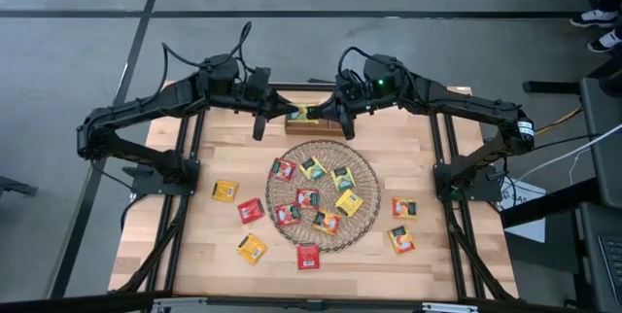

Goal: Pick & Place Tea
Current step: Put the yellow tea bag into the left of the wooden organizer

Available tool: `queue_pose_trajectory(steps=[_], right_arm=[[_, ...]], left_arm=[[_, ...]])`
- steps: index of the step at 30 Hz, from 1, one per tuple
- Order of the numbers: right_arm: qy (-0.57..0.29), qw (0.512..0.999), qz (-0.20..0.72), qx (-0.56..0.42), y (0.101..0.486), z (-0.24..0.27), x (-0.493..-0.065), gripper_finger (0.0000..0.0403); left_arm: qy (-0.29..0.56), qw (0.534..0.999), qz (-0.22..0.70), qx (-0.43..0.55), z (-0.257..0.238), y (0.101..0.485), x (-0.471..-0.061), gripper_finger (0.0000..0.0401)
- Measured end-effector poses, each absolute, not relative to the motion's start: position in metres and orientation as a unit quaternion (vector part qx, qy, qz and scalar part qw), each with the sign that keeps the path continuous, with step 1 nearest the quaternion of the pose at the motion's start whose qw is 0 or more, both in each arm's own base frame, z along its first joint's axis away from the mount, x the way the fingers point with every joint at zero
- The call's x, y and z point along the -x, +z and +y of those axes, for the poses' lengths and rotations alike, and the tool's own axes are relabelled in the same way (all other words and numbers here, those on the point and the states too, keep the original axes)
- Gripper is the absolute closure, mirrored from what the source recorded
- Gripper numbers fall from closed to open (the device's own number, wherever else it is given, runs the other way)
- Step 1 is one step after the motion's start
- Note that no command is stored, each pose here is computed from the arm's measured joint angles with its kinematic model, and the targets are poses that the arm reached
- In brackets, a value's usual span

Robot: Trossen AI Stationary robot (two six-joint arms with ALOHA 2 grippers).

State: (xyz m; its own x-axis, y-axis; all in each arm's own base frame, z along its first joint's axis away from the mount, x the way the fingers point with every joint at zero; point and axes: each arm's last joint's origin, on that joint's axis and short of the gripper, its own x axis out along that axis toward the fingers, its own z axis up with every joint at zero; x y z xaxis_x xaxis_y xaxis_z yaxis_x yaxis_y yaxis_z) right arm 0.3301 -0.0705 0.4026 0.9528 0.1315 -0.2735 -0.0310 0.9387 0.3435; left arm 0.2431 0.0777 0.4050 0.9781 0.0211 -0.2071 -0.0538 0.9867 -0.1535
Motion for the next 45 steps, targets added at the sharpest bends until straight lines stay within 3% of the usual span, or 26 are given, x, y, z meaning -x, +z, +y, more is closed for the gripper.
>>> queue_pose_trajectory(steps=[4,11,16,26,35,45], right_arm=[[0.043,0.972,0.152,-0.172,0.402,-0.07,-0.33,0.0399],[0.032,0.969,0.163,-0.18,0.399,-0.078,-0.327,0.04],[0.02,0.967,0.161,-0.196,0.398,-0.092,-0.325,0.0401],[0.025,0.961,0.182,-0.206,0.386,-0.127,-0.347,0.0402],[0.032,0.931,0.323,-0.165,0.367,-0.156,-0.384,0.0402],[0.037,0.915,0.378,-0.137,0.34,-0.188,-0.411,0.0402]], left_arm=[[0.029,0.989,0.107,0.102,0.082,0.404,-0.241,0.0354],[0.05,0.979,0.136,0.14,0.087,0.402,-0.226,0.0249],[0.057,0.983,0.115,0.13,0.083,0.412,-0.213,0.021],[0.103,0.986,0.072,0.105,0.073,0.43,-0.184,0.0208],[0.114,0.986,0.071,0.101,0.066,0.434,-0.167,0.0219],[0.141,0.982,0.082,0.097,0.063,0.433,-0.155,0.0221]])
